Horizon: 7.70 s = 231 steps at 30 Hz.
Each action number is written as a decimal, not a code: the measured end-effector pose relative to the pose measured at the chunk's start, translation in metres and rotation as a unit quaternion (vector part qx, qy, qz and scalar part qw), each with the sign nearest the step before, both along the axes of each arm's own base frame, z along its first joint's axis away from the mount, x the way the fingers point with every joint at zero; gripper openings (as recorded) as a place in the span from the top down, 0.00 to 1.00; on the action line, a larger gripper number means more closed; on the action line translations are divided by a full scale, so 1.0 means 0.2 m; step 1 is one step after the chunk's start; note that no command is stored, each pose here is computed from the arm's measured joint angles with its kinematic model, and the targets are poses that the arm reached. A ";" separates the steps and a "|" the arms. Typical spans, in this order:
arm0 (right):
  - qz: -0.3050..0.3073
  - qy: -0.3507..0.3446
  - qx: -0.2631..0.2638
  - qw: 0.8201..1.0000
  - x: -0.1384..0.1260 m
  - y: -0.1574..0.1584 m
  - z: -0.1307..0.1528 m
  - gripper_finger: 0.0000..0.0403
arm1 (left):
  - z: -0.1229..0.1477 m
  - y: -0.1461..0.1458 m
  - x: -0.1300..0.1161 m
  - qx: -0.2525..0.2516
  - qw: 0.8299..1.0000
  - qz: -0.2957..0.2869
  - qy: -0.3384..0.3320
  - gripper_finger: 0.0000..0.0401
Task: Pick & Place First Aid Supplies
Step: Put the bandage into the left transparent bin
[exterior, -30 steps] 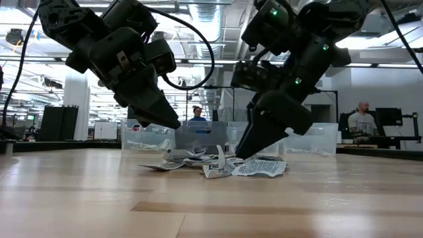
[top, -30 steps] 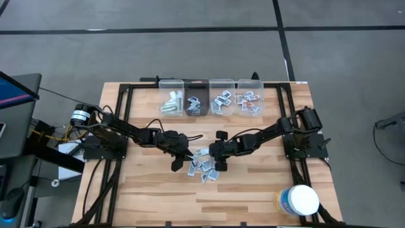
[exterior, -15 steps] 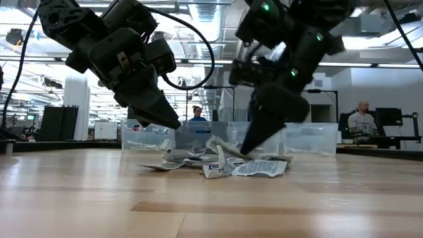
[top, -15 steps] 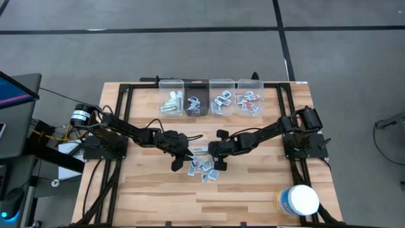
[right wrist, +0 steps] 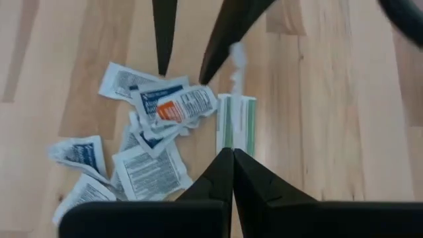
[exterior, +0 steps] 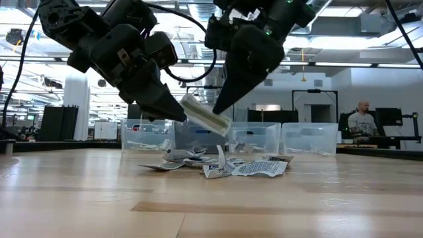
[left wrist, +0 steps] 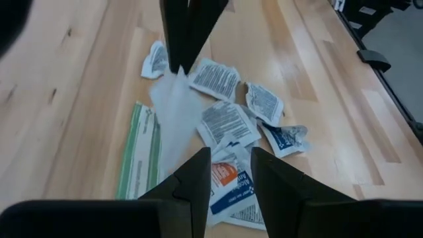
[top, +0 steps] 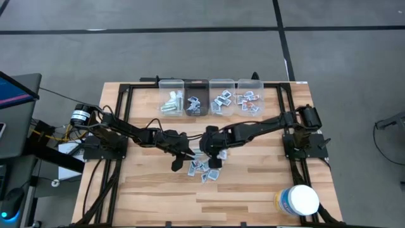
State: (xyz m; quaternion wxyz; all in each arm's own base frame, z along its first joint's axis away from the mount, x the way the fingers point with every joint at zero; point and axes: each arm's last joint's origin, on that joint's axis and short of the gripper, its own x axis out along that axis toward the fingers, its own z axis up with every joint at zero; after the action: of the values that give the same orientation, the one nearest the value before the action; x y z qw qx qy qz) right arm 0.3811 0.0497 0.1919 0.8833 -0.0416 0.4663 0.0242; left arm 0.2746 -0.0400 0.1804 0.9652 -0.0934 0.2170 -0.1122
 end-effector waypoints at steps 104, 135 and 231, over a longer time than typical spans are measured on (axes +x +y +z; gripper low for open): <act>-0.011 0.010 0.101 0.995 0.01 -0.01 0.03 1.00 | 0.05 0.02 0.02 0.046 0.995 0.070 -0.060 0.73; -0.005 0.006 0.104 0.995 0.02 -0.02 0.03 1.00 | 0.07 0.00 0.03 0.045 0.995 0.011 -0.090 0.88; -0.087 -0.076 -0.085 0.990 -0.13 -0.90 0.26 1.00 | 0.09 0.90 -0.48 0.100 0.897 0.431 -0.017 0.83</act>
State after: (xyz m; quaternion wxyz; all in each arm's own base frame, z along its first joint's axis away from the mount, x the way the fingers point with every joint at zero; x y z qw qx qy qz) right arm 0.3544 -0.1300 0.2444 0.9082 -0.0776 0.4000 -0.0957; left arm 0.1788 0.1390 0.1980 0.9270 -0.0787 0.1492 0.3351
